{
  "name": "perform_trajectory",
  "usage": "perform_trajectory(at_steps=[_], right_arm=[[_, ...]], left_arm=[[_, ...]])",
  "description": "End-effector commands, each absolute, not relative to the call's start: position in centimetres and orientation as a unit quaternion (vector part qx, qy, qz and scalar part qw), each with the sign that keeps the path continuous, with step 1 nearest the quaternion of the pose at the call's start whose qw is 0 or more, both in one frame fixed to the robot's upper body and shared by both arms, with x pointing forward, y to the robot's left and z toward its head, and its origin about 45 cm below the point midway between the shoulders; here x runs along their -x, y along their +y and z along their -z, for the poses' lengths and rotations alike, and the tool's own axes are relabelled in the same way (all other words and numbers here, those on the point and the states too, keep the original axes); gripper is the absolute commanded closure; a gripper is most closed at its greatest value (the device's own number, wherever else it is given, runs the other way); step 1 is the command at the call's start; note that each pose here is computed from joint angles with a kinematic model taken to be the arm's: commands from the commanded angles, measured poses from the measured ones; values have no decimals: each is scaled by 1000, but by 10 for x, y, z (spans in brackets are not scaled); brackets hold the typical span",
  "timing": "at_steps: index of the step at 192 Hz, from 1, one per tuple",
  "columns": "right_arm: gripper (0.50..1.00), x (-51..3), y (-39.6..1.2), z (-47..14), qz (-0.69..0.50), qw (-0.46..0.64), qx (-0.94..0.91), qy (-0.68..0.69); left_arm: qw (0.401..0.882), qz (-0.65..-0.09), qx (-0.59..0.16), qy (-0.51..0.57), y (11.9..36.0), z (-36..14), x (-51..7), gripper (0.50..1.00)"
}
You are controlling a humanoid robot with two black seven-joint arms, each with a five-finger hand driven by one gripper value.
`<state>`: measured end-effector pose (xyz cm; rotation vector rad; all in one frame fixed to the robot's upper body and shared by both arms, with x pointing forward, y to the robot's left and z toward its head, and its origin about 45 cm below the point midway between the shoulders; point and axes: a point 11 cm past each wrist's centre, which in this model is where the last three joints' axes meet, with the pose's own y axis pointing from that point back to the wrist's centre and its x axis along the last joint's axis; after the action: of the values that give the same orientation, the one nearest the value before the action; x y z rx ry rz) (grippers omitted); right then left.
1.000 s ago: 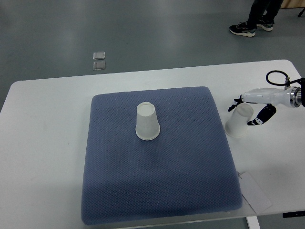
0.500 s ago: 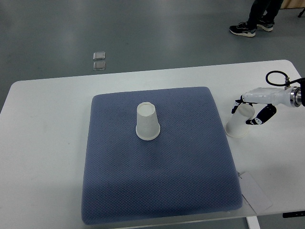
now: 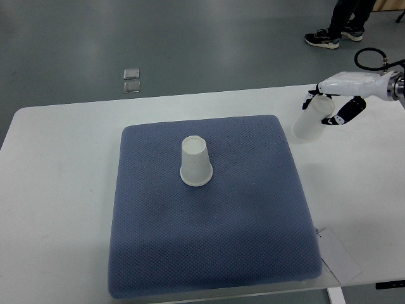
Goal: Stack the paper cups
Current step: 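Lift the cup and carry it over the cup on the mat, then lower the held cup onto the upside-down cup on the mat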
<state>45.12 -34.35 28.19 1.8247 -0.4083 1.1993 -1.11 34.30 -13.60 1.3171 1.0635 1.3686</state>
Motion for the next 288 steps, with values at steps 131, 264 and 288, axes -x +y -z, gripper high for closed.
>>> perform_trajectory(at_steps=[131, 264, 288], right_arm=[[1000, -468, -117, -409, -597, 312, -739, -28], [1000, -440, -76, -372, -534, 326, -777, 67], [1000, -438, -73, -369, -532, 325, -779, 72]], left_arm=[[464, -557, -536, 433, 343, 136, 11, 500], [464, -557, -536, 433, 343, 136, 11, 500], [464, -557, -536, 433, 343, 136, 11, 500]])
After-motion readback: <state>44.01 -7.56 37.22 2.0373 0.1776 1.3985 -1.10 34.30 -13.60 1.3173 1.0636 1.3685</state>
